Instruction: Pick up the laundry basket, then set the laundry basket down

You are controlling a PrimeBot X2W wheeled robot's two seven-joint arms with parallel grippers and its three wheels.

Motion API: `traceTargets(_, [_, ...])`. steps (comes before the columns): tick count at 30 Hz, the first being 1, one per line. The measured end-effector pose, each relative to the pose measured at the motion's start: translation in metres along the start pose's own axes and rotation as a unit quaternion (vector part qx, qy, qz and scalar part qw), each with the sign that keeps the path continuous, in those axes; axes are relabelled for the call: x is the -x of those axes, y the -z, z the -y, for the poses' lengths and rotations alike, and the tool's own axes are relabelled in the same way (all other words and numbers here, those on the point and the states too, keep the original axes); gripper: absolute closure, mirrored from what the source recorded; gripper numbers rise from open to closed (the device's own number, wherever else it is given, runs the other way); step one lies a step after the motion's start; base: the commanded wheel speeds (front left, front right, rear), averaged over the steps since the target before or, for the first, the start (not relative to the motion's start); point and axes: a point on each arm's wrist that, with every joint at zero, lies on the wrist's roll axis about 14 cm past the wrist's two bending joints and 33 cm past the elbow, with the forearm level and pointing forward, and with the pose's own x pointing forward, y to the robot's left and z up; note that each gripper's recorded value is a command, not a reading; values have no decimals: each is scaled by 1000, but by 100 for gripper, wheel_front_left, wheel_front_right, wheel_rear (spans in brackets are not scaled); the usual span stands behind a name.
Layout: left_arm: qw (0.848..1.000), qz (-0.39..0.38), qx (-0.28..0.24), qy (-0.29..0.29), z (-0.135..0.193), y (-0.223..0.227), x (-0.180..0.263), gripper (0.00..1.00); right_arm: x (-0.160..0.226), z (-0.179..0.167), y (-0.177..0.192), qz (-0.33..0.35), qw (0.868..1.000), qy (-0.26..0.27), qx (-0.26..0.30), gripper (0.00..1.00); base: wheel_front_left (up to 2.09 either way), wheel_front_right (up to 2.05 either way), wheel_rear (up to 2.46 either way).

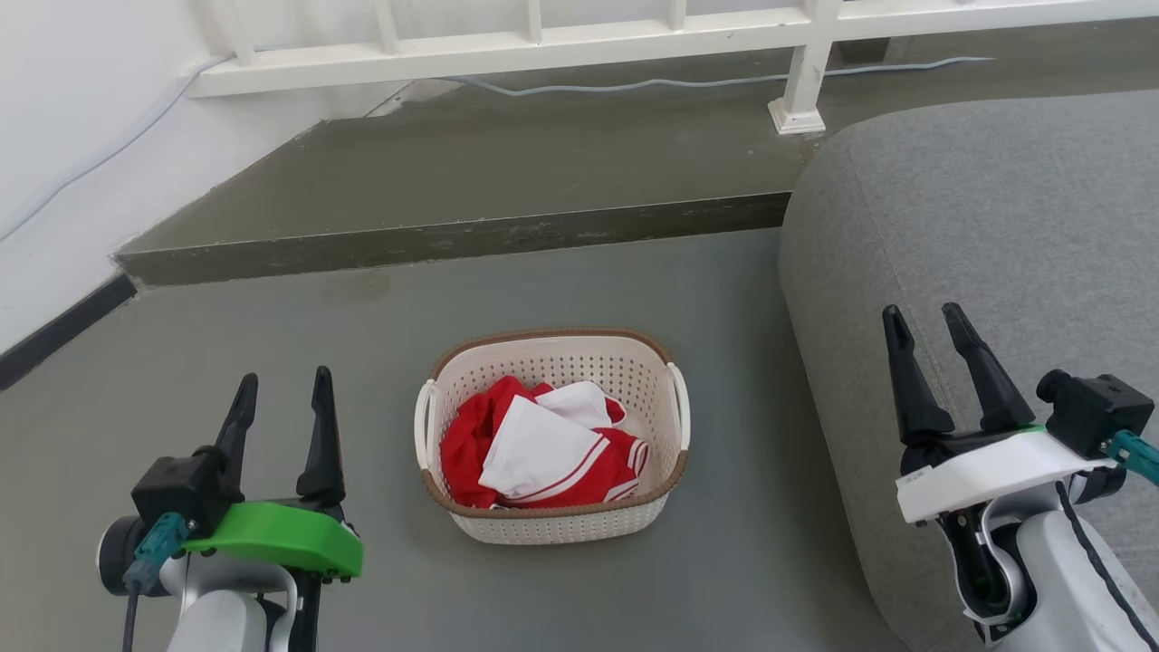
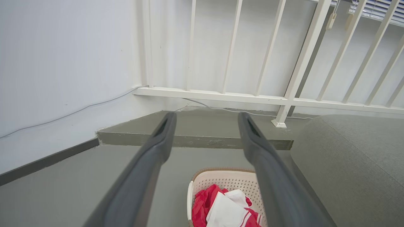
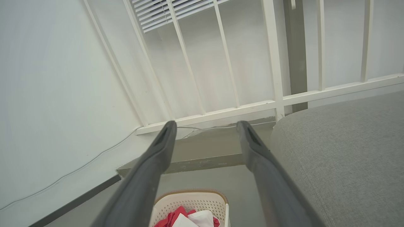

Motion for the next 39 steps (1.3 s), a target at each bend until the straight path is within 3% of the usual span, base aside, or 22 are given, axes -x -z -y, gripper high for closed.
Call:
traceTargets(23, [1000,-2,3,-9,-5,1,0,0,0,6,-2,7,1000,9,2,0,0,0,0])
traceTargets(39, [1000,-18,9,-9,-8,16,-12,0,-3,15,19,-20,1000,22,-4,0,0,0,0])
